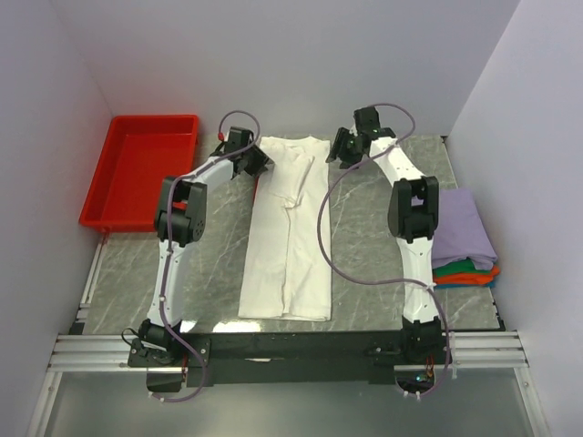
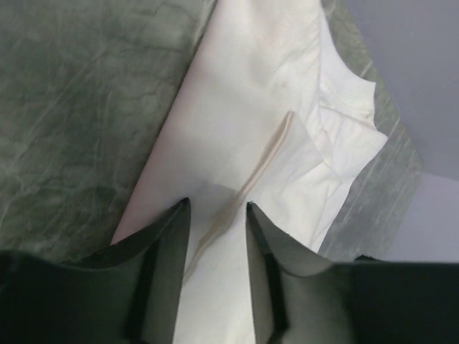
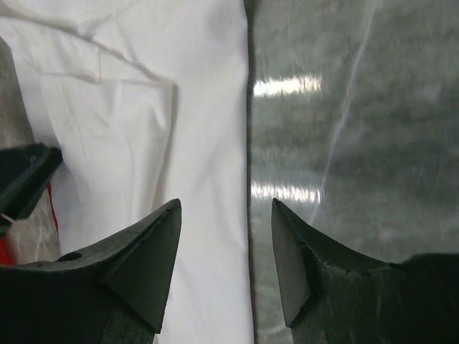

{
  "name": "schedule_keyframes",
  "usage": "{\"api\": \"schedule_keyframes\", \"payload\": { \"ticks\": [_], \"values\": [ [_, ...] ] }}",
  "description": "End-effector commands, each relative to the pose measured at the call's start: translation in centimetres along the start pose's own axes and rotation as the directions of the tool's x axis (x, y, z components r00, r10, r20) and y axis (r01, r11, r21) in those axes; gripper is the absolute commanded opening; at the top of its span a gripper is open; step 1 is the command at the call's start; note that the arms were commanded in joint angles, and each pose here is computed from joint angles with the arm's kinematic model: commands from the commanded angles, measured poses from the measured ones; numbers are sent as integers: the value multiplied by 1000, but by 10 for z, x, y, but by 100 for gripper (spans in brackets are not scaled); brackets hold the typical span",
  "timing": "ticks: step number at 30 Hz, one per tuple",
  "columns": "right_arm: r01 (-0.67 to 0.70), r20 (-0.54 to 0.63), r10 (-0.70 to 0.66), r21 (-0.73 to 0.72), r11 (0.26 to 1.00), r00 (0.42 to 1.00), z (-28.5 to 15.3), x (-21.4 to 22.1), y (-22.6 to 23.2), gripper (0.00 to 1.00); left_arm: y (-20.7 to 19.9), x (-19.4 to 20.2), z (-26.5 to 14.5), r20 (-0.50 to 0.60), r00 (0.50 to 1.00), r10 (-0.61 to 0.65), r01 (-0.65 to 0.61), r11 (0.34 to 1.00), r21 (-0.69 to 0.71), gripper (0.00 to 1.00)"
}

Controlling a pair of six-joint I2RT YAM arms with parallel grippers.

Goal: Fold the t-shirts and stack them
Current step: Fold the tshirt

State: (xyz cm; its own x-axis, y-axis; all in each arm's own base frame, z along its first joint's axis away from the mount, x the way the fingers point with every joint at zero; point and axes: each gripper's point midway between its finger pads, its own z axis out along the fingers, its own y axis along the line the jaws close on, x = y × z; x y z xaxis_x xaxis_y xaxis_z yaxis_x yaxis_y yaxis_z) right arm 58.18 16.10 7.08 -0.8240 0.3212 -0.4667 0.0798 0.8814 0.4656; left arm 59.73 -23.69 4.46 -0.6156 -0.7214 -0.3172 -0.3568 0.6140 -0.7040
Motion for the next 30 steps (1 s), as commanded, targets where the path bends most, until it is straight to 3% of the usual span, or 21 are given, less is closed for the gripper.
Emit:
{"api": "schedule_keyframes", "payload": {
  "ticks": [1, 3, 4, 6, 7, 8, 10, 12, 13, 14, 16, 17, 19, 20, 23, 30],
  "values": [
    [39, 42, -38, -21, 999, 998, -60, -1, 26, 60, -49, -18, -15, 35, 997, 68, -73, 982, 173, 46],
    [70, 105, -66, -34, 997, 992, -93, 0, 45, 60, -66, -20, -30, 41, 994, 98, -104, 970, 221, 49],
    [55, 56, -55, -2, 998, 997, -89, 27, 31, 60, -75, -22, -39, 46, 993, 110, -118, 962, 248, 53],
    [58, 94, -51, -72, 996, 994, -118, 36, 54, 58, -90, -28, -66, 71, 988, 139, -154, 949, 275, 55],
    [38, 42, -36, -53, 998, 998, -114, 66, 42, 56, -105, -34, -88, 102, 983, 151, -175, 938, 299, 55],
    [27, 53, -24, -67, 997, 998, -119, 73, 47, 54, -96, -29, -92, 89, 984, 153, -172, 945, 278, 55],
    [44, 41, -41, -70, 997, 998, -135, 105, 51, 50, -105, -29, -123, 103, 982, 156, -179, 943, 280, 52],
    [54, 58, -48, -110, 993, 997, -155, 124, 66, 43, -79, -11, -135, 68, 985, 159, -170, 962, 215, 47],
    [52, 12, -51, -115, 992, 999, -154, 151, 58, 42, -88, -10, -161, 90, 983, 161, -178, 955, 236, 43],
    [54, 44, -48, -155, 986, 998, -169, 154, 69, 41, -62, 16, -161, 44, 985, 167, -172, 968, 185, 36],
    [43, -24, -48, -200, 979, 999, -172, 196, 68, 35, -60, 34, -193, 43, 984, 171, -176, 965, 197, 17],
    [34, 12, -32, -260, 965, 999, -187, 197, 81, 33, -34, 66, -193, -7, 982, 190, -187, 971, 151, 13],
    [26, -37, -37, -277, 961, 999, -189, 234, 76, 32, -25, 85, -221, -6, 981, 195, -193, 972, 137, 7],
    [19, -22, -28, -310, 951, 999, -200, 238, 83, 31, 2, 118, -224, -59, 973, 222, -215, 971, 105, 6],
    [12, -71, -41, -365, 931, 997, -208, 279, 90, 30, 31, 167, -249, -120, 961, 248, -235, 966, 109, 3],
    [-7, -144, -56, -405, 914, 988, -212, 342, 97, 29, 78, 230, -279, -229, 938, 261, -241, 964, 113, 0]
  ]
}}
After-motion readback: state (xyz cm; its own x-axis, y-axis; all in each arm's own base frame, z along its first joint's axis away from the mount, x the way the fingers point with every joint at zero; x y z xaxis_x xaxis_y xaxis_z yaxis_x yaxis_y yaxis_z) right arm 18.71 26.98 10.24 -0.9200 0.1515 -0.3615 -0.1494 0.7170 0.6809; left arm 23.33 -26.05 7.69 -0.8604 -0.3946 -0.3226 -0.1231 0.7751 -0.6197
